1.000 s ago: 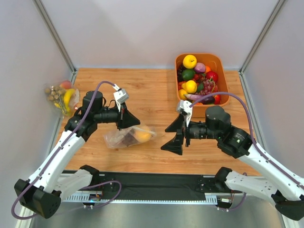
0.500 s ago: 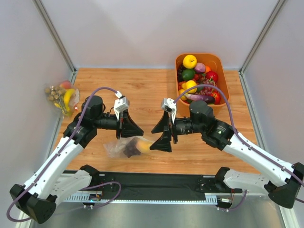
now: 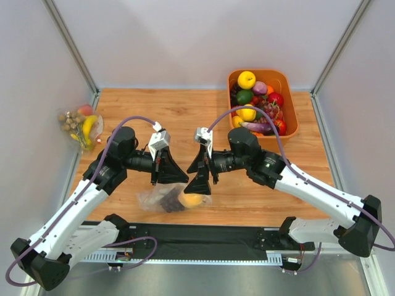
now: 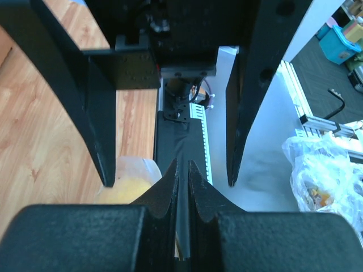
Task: Open the zip-top bag and remove the fake food
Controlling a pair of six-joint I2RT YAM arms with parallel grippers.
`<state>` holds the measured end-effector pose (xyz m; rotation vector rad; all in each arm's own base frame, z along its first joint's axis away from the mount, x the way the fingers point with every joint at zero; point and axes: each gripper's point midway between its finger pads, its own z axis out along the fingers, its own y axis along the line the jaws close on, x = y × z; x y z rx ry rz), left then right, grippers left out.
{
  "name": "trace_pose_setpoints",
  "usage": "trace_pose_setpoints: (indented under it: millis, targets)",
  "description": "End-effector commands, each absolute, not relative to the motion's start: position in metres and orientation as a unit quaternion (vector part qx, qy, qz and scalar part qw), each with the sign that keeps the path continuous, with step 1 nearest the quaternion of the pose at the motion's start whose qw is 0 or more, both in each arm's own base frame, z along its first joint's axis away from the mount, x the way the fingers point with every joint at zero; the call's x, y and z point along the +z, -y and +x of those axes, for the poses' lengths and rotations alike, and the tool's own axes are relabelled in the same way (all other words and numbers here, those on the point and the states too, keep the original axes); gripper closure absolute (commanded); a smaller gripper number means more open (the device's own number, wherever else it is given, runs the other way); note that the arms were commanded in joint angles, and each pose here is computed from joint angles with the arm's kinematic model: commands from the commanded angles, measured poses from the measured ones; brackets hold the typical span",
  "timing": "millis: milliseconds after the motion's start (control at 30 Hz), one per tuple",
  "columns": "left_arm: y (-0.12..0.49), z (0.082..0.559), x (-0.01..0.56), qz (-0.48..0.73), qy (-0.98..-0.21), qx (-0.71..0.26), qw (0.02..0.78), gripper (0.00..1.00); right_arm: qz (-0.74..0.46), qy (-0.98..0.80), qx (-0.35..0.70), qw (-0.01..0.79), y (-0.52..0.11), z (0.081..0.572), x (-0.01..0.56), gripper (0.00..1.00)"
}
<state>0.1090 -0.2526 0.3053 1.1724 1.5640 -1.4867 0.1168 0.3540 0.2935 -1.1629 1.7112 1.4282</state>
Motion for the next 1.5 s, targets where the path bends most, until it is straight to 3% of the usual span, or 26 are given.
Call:
trace_pose_setpoints:
  millis: [0, 167, 267, 300, 467, 500, 567, 600, 667, 733, 800, 900, 1000, 1467]
  targets:
    - [0.253, 0.102, 0.319, 0.469, -0.567, -0.579, 0.352, 1.0, -0.461, -0.637, 0.525, 0.326, -0.365, 0.116, 0.299, 0.08]
    - [0.254, 0.107, 0.317, 0.462, -0.576, -0.572, 0.358, 1.0, -0.472, -0.656, 0.485, 0.335, -0.375, 0.112, 0.276, 0.11]
    - [0.255, 0.108, 0.316, 0.458, -0.577, -0.573, 0.357, 1.0, -0.468, -0.662, 0.47, 0.349, -0.379, 0.113, 0.267, 0.21]
    - [0.255, 0.109, 0.316, 0.458, -0.578, -0.572, 0.36, 1.0, -0.465, -0.664, 0.467, 0.352, -0.379, 0.114, 0.265, 0.3]
    - [0.256, 0.111, 0.315, 0.452, -0.582, -0.571, 0.362, 1.0, -0.455, -0.669, 0.46, 0.367, -0.38, 0.113, 0.257, 0.58]
    - [0.256, 0.111, 0.315, 0.453, -0.58, -0.573, 0.362, 1.0, -0.455, -0.669, 0.458, 0.368, -0.38, 0.113, 0.254, 0.7]
    - [0.256, 0.111, 0.316, 0.451, -0.579, -0.573, 0.363, 1.0, -0.452, -0.672, 0.454, 0.371, -0.38, 0.113, 0.252, 0.85]
    - [0.256, 0.112, 0.316, 0.45, -0.58, -0.573, 0.363, 1.0, -0.453, -0.674, 0.451, 0.371, -0.38, 0.113, 0.249, 0.99]
    - [0.256, 0.113, 0.315, 0.447, -0.585, -0.571, 0.363, 1.0, -0.447, -0.678, 0.444, 0.379, -0.378, 0.115, 0.248, 1.0]
    - [0.255, 0.115, 0.316, 0.448, -0.587, -0.561, 0.374, 0.67, -0.439, -0.684, 0.439, 0.384, -0.376, 0.117, 0.245, 1.0]
    - [0.253, 0.116, 0.315, 0.451, -0.592, -0.549, 0.381, 0.46, -0.434, -0.682, 0.44, 0.392, -0.372, 0.117, 0.249, 1.0]
    - [0.249, 0.114, 0.317, 0.454, -0.59, -0.541, 0.392, 0.33, -0.425, -0.684, 0.436, 0.401, -0.365, 0.118, 0.249, 1.0]
    - [0.248, 0.111, 0.316, 0.461, -0.586, -0.541, 0.39, 0.27, -0.418, -0.683, 0.436, 0.41, -0.358, 0.117, 0.253, 1.0]
    - [0.249, 0.106, 0.308, 0.473, -0.587, -0.549, 0.362, 0.27, -0.397, -0.68, 0.425, 0.447, -0.336, 0.121, 0.268, 1.0]
